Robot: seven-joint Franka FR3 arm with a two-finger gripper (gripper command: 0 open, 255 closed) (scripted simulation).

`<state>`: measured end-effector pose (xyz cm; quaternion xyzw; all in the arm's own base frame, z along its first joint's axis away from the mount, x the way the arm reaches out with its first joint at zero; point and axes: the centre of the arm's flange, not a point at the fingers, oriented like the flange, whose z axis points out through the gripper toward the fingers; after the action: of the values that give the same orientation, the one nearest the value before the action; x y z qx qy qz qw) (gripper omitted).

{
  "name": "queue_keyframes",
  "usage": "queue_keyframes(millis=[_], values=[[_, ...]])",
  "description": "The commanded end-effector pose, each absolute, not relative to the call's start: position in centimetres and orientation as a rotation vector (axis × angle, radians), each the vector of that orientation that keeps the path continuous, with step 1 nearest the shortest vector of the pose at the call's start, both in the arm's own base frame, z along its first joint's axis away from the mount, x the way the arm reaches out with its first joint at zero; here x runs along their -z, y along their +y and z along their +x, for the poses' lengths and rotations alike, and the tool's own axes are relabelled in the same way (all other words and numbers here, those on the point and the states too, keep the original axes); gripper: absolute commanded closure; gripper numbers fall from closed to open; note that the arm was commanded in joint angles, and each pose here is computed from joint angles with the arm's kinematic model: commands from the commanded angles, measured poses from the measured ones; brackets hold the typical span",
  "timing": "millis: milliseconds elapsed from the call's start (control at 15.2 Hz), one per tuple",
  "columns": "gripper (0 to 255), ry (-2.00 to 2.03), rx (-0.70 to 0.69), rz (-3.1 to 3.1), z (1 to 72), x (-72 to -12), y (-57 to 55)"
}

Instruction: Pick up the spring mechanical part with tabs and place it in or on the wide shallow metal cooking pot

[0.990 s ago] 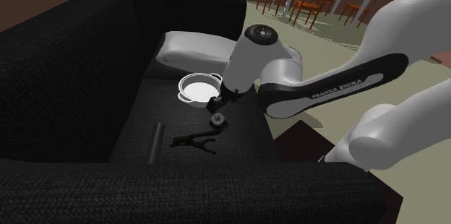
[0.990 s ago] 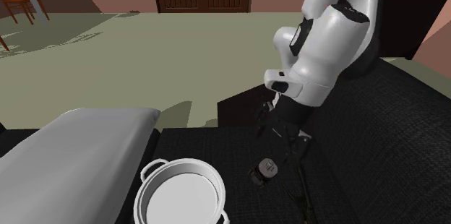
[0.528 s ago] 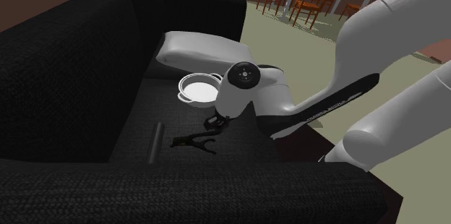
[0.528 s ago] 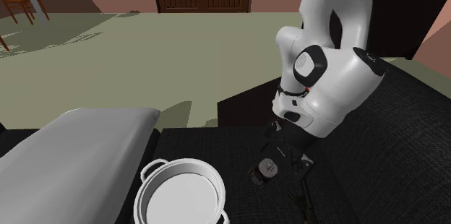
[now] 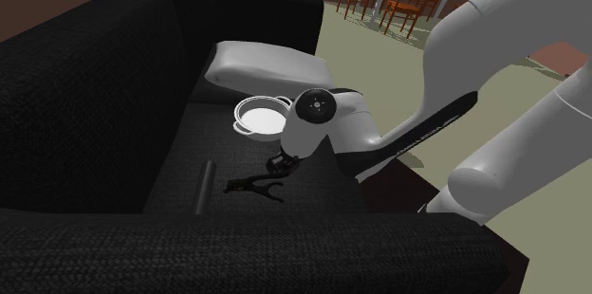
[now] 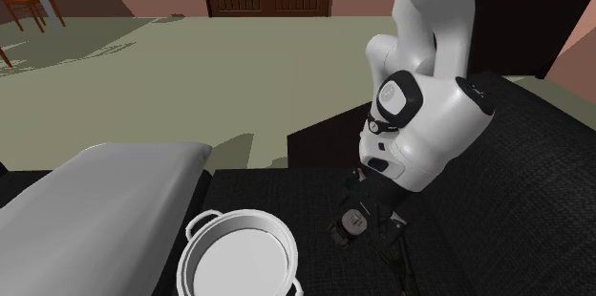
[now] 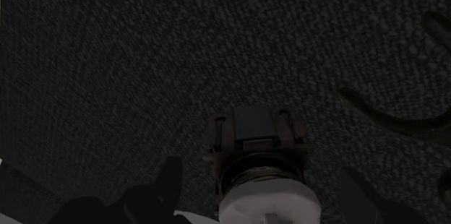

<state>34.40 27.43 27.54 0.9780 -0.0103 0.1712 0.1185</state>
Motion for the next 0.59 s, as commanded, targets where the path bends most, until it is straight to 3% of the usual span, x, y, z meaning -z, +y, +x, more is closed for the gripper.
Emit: queue_keyframes(millis=[0, 132, 198, 528], values=[[0, -0.029, -0.499, 2.86, 34.36, -27.46, 27.4], [0, -0.029, -0.499, 2.86, 34.36, -27.46, 27.4], [255, -0.029, -0.499, 2.86, 34.36, -27.46, 27.4], [255, -0.029, -0.499, 2.86, 34.37, -27.45, 27.32]])
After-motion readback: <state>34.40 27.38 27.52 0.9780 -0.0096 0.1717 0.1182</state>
